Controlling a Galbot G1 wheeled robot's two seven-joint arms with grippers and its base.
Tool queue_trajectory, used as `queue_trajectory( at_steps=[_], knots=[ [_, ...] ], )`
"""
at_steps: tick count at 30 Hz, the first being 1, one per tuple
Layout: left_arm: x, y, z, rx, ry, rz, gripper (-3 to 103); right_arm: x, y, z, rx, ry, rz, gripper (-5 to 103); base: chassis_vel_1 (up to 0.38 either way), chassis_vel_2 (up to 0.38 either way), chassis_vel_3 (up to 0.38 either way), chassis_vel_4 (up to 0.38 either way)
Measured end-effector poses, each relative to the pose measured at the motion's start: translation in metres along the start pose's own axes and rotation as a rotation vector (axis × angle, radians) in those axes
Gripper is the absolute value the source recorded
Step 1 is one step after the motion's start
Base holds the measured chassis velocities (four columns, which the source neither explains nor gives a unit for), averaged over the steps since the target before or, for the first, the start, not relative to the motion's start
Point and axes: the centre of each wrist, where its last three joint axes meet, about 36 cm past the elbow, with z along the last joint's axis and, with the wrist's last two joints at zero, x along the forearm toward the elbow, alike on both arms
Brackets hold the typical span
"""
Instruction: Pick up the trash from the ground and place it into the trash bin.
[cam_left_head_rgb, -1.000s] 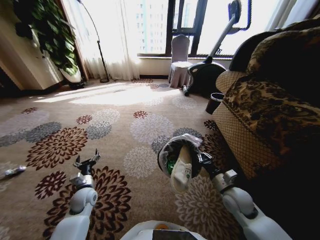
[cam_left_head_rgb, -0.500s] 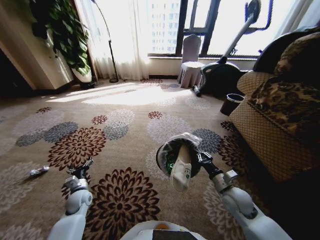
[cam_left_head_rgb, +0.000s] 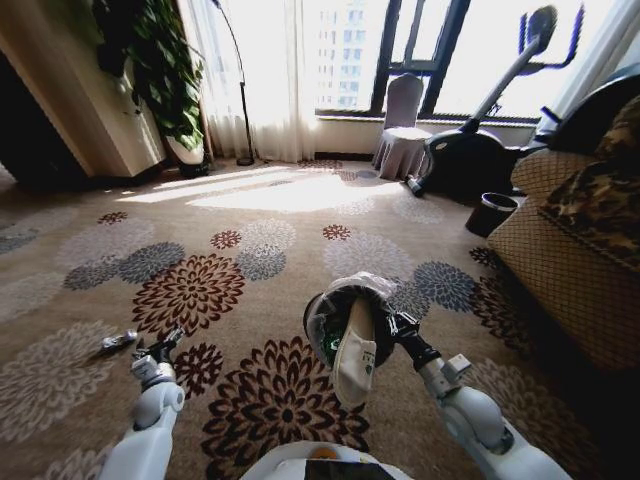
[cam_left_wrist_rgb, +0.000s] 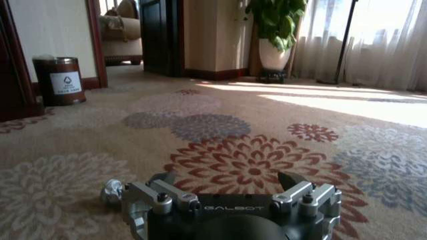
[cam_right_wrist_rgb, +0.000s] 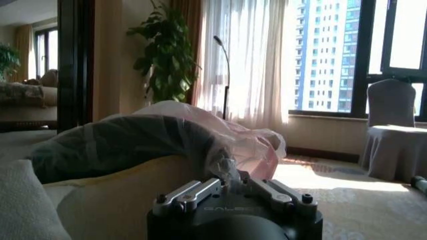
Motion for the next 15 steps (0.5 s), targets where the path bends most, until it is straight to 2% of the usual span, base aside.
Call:
queue_trajectory(
  at_steps=[1, 5, 7, 8, 10, 11, 13, 15],
  knots=[
    [-0.011, 0.013, -0.004, -0.019, 0.008, 0.007, 100, -0.004, -0.005, -0.006, 0.016, 0.025, -0.002, 0, 0.000, 0.000, 0.000, 0.000],
    [-0.023, 0.026, -0.008, -0.019, 0.014, 0.035, 100, -0.007, -0.005, -0.010, -0.006, 0.044, -0.007, 0, 0.000, 0.000, 0.000, 0.000],
    [-0.023, 0.032, -0.021, 0.051, 0.036, 0.138, 100, -0.012, -0.002, -0.013, -0.052, 0.025, -0.009, 0, 0.000, 0.000, 0.000, 0.000],
    [-0.023, 0.032, -0.021, 0.051, 0.036, 0.138, 100, -0.012, -0.002, -0.013, -0.052, 0.025, -0.009, 0, 0.000, 0.000, 0.000, 0.000],
    [-0.019, 0.036, -0.026, 0.082, 0.051, 0.238, 100, -0.012, -0.002, -0.013, -0.058, 0.022, -0.008, 0, 0.000, 0.000, 0.000, 0.000],
    [-0.019, 0.036, -0.026, 0.082, 0.051, 0.238, 100, -0.012, -0.002, -0.013, -0.058, 0.022, -0.008, 0, 0.000, 0.000, 0.000, 0.000],
    [-0.015, 0.039, -0.026, 0.075, 0.061, 0.318, 100, -0.011, -0.001, -0.012, -0.061, 0.023, -0.008, 0, 0.000, 0.000, 0.000, 0.000],
    [-0.014, 0.043, -0.027, 0.028, 0.066, 0.385, 100, -0.010, 0.000, -0.012, -0.063, 0.021, -0.007, 0, 0.000, 0.000, 0.000, 0.000]
  ],
)
